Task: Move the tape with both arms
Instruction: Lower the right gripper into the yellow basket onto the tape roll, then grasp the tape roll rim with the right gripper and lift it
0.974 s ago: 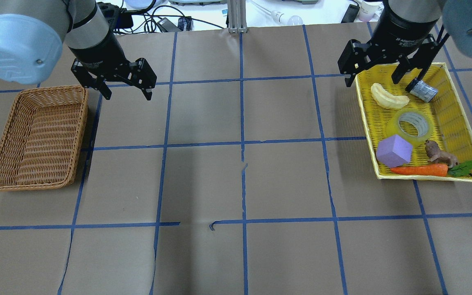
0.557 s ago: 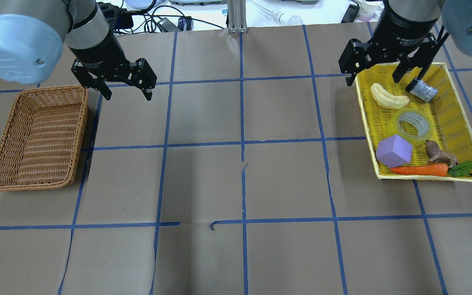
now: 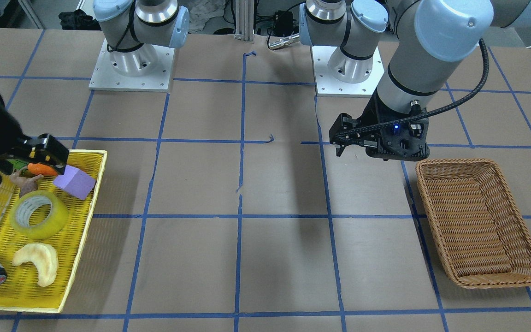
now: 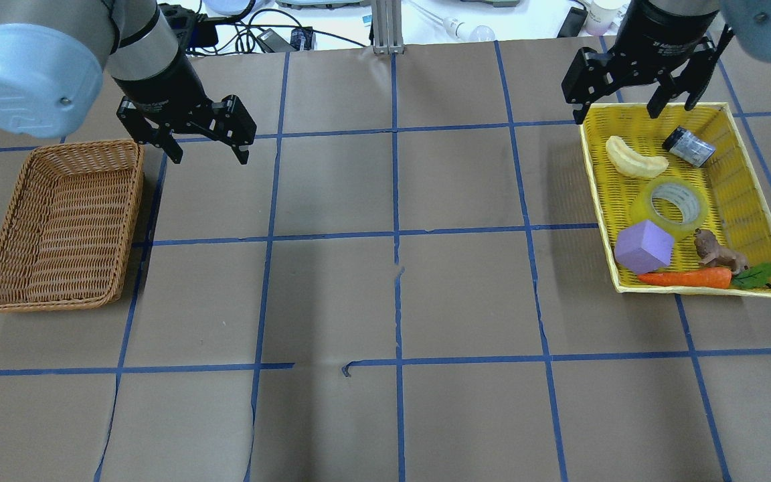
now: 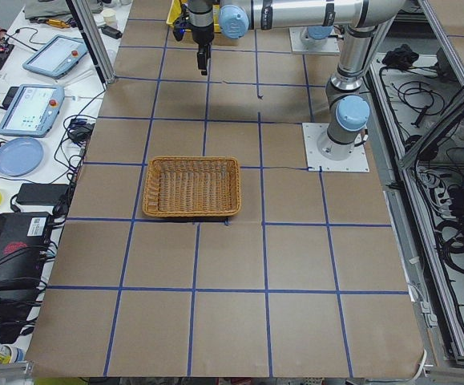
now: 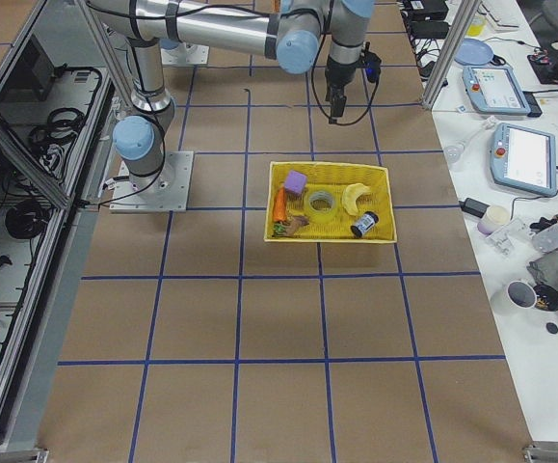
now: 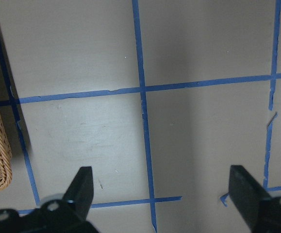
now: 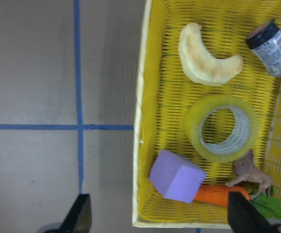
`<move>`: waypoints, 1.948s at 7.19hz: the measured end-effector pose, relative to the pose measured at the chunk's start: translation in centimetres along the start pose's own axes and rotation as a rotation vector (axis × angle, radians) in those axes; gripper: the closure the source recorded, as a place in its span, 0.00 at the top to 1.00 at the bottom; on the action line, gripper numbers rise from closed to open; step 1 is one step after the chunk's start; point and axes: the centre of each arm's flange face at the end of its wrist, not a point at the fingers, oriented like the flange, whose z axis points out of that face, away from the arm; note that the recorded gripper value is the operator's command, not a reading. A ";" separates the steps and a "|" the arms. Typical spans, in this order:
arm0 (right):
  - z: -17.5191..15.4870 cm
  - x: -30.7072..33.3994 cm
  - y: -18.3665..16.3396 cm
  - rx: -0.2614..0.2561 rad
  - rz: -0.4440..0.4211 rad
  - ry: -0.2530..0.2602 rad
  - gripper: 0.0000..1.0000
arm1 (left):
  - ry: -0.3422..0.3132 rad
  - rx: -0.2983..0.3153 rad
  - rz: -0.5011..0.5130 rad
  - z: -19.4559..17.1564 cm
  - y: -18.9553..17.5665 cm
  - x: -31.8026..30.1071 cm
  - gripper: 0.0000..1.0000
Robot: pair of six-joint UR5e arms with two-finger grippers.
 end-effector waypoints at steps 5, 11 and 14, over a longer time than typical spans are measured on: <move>18.0 14.2 -0.7 0.041 -0.254 0.001 0.91 | -0.001 -0.003 0.004 0.2 -0.1 0.1 1.00; 22.4 14.4 -0.1 0.036 -0.309 -0.024 0.00 | -0.001 -0.006 0.009 0.4 -0.1 0.1 1.00; 17.4 15.2 -1.6 0.099 -0.295 0.015 0.00 | -0.002 -0.006 0.009 0.4 -0.1 0.0 1.00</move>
